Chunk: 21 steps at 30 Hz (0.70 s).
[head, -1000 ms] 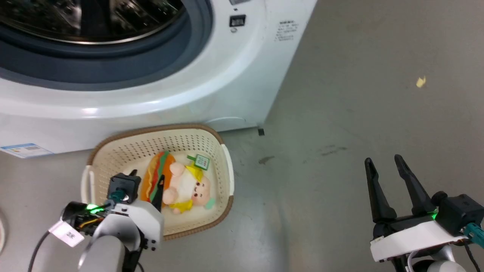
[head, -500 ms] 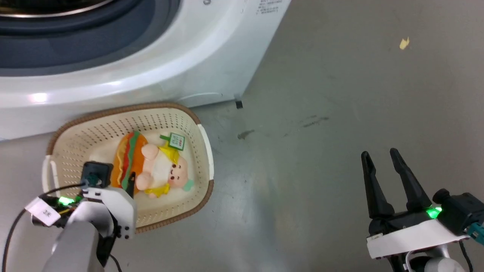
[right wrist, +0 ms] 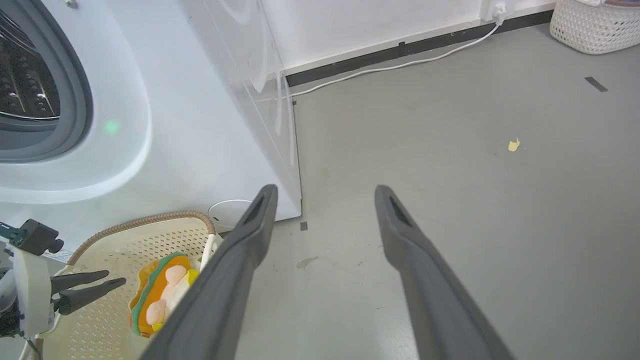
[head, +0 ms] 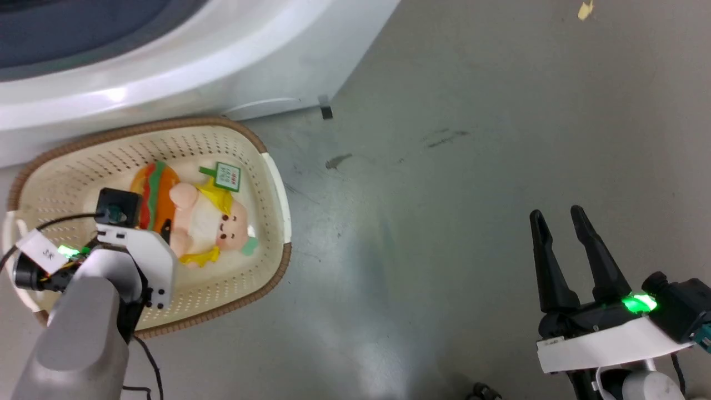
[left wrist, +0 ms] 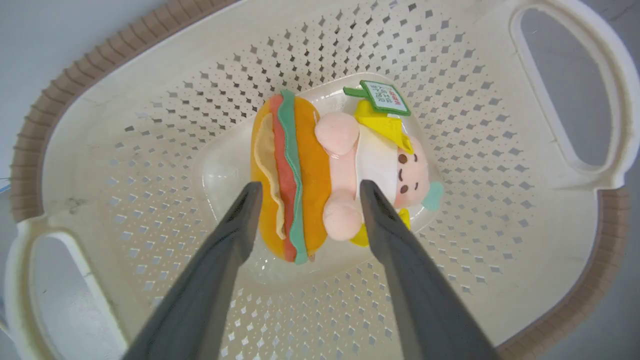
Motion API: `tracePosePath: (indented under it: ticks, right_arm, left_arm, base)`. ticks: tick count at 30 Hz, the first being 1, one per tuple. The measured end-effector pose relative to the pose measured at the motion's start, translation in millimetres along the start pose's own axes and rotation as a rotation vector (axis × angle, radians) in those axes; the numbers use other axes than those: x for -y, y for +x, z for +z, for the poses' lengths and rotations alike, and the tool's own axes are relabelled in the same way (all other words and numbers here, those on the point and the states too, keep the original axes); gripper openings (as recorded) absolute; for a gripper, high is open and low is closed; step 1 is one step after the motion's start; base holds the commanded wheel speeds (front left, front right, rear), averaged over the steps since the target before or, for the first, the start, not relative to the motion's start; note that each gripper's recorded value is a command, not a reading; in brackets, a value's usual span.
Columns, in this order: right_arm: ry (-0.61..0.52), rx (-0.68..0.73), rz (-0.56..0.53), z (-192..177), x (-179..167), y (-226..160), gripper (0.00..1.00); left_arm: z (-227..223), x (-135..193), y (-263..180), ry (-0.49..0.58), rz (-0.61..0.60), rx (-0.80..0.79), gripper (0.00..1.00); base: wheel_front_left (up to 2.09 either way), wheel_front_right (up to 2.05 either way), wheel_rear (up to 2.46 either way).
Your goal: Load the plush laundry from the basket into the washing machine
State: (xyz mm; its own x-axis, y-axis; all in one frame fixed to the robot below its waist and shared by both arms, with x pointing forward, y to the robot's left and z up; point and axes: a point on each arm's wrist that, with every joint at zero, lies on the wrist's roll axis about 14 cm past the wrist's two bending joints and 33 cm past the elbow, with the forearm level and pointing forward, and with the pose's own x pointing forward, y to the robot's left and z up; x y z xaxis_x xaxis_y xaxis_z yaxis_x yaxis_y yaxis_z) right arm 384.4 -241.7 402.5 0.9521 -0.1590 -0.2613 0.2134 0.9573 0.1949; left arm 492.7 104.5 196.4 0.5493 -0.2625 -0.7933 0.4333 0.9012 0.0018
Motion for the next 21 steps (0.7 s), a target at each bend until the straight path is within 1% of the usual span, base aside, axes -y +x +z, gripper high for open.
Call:
tracePosePath:
  ticks: [11, 21]
  right_arm:
    - [0.036, -0.029, -0.043, -15.3, 9.9, 5.7, 1.0]
    - [0.061, -0.047, -0.082, -26.9, 18.5, 9.7, 1.0]
  left_arm:
    - [-38.0, -6.2, 39.5, 0.045, -0.014, -0.177, 1.0]
    - [-60.6, -4.2, 75.2, 0.055, -0.028, -0.265, 1.0]
  base:
    - [0.0, 0.0, 0.0]
    - [0.0, 0.0, 0.0]
